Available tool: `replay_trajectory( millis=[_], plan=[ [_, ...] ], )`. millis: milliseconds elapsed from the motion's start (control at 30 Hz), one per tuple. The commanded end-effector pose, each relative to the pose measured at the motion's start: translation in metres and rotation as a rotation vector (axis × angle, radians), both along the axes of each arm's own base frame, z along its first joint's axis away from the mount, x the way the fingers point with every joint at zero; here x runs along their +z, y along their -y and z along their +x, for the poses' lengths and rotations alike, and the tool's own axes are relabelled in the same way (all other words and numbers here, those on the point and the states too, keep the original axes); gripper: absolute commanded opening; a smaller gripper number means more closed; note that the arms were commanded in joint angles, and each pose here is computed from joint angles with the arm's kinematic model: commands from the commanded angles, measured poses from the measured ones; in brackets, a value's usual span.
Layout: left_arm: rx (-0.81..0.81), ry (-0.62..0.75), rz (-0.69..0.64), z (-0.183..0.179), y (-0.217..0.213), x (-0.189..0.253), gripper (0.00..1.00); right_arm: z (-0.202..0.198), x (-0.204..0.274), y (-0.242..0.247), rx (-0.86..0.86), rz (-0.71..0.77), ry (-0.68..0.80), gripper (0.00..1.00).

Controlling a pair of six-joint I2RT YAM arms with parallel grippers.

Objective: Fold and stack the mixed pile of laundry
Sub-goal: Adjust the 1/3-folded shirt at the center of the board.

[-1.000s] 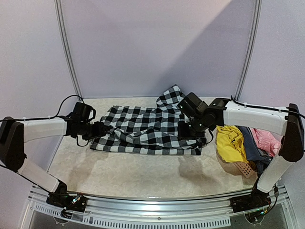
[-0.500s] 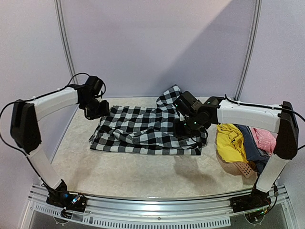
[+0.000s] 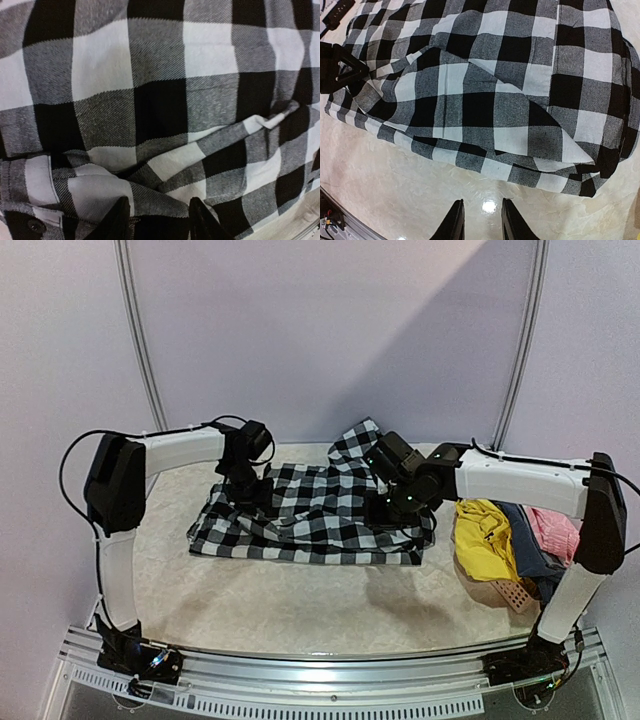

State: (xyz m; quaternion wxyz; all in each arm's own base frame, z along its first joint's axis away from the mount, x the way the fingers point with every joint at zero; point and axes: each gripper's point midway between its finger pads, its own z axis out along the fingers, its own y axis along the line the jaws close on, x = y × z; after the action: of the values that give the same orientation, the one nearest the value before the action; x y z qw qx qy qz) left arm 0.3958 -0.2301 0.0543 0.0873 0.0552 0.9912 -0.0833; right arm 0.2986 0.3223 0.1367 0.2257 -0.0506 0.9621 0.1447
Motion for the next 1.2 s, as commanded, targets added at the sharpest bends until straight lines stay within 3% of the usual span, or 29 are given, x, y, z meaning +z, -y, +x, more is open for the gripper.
replay_trajectory(
  millis=[0,500,867,1167],
  plan=[
    [-0.034,-0.051,0.0,-0.009,0.001,-0.011,0.4,-0.005,-0.004,0.005,-0.018,-0.002,-0.018,0.26],
    [0.068,-0.027,0.128,-0.082,-0.08,-0.016,0.39,-0.009,-0.005,0.011,-0.042,0.019,-0.015,0.25],
    [0.162,0.074,0.094,-0.072,-0.099,0.018,0.54,-0.007,-0.002,0.008,-0.028,0.029,-0.002,0.25],
    [0.203,0.02,0.007,-0.052,-0.104,0.001,0.55,-0.013,0.001,0.019,-0.044,0.02,0.006,0.25]
  ],
)
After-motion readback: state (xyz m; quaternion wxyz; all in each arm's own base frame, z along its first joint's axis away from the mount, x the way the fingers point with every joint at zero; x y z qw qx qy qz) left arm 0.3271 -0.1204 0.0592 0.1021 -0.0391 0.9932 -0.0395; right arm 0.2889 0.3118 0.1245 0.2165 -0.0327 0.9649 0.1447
